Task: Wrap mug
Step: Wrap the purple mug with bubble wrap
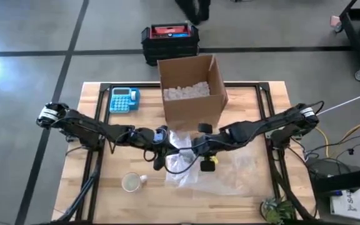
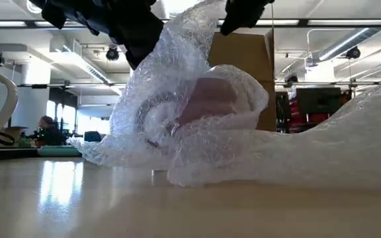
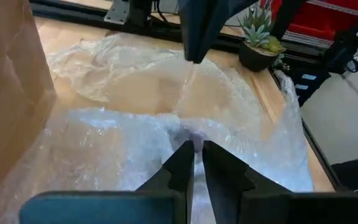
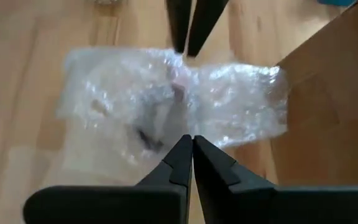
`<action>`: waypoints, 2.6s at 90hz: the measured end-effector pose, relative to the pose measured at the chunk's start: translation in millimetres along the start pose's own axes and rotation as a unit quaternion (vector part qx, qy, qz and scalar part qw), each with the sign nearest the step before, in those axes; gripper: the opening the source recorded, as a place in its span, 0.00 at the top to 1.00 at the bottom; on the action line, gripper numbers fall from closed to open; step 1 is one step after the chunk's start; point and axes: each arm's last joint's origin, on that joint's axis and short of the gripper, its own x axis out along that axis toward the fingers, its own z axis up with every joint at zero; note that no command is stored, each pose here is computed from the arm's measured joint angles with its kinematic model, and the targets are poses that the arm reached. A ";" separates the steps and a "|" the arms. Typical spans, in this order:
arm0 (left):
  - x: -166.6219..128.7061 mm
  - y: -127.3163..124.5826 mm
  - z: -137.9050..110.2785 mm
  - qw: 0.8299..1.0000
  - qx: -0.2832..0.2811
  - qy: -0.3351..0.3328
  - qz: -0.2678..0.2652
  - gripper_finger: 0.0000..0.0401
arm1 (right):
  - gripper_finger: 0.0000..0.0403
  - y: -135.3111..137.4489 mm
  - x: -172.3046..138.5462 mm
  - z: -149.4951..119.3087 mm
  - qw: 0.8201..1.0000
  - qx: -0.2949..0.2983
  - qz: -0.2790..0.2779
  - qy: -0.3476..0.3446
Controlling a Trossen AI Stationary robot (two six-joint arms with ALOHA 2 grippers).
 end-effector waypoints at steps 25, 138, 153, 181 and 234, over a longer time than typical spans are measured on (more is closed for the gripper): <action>0.0 -0.3 0.2 1.000 -0.012 -0.001 -0.001 0.95 | 1.00 2.5 32.2 -37.8 0.999 -0.020 -0.003 0.037; 9.7 -20.9 -2.9 0.993 -0.030 0.109 -0.020 0.95 | 1.00 -2.9 62.4 -60.6 0.998 0.007 0.013 -0.053; 13.4 -17.1 -13.1 0.993 -0.019 0.112 -0.013 0.95 | 1.00 -2.5 61.3 -53.3 0.996 0.013 0.014 -0.091; 44.9 0.5 -17.9 0.998 -0.004 0.058 0.001 0.95 | 1.00 -1.7 48.7 -28.7 0.988 -0.001 0.017 -0.155; 60.6 8.5 -13.4 0.997 -0.013 0.070 0.015 0.95 | 1.00 1.2 69.4 -18.7 0.988 -0.009 0.049 -0.144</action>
